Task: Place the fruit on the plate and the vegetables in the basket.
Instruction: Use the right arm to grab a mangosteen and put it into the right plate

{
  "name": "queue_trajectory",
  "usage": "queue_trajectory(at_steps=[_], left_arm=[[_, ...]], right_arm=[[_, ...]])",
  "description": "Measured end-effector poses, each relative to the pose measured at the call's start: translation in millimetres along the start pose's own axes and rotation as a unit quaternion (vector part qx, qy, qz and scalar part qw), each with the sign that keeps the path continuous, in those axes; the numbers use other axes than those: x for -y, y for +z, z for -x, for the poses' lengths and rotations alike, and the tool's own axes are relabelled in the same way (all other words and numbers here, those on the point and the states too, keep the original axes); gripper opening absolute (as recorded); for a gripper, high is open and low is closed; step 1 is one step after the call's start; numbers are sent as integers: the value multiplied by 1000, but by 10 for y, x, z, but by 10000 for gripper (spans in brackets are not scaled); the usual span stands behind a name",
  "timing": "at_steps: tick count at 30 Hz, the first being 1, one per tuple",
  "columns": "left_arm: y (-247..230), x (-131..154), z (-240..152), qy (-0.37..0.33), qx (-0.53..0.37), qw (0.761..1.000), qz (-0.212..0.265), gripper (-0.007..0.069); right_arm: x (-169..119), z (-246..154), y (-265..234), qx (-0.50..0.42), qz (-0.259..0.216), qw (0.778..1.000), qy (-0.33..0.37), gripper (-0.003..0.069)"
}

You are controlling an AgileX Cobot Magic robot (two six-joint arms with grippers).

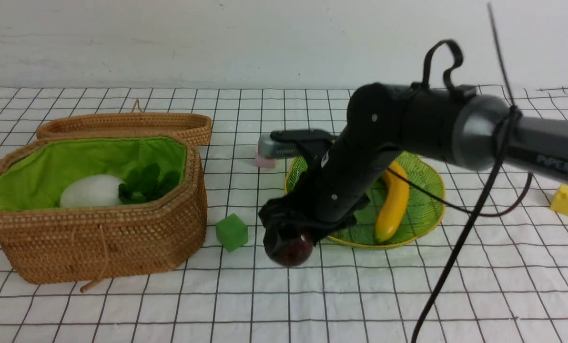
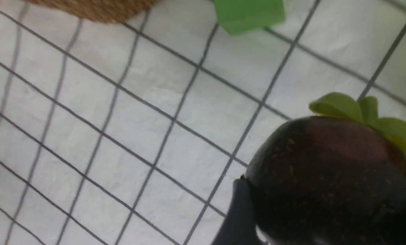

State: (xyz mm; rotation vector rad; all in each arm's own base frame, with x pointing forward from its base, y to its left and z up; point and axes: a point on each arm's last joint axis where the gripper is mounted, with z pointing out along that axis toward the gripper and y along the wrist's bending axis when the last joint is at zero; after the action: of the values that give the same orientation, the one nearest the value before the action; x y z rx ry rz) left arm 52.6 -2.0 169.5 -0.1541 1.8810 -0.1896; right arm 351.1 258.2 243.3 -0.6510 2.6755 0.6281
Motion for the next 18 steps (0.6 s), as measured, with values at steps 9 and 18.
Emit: queue_trajectory(at_steps=[9, 18], left_arm=[[0, 0, 0, 0, 0, 1000, 0, 238], [0, 0, 0, 0, 0, 1000, 0, 238]], right_arm=[[703, 415, -596, 136, -70, 988, 34, 571], [1153, 310, -209, 70, -85, 988, 107, 571]])
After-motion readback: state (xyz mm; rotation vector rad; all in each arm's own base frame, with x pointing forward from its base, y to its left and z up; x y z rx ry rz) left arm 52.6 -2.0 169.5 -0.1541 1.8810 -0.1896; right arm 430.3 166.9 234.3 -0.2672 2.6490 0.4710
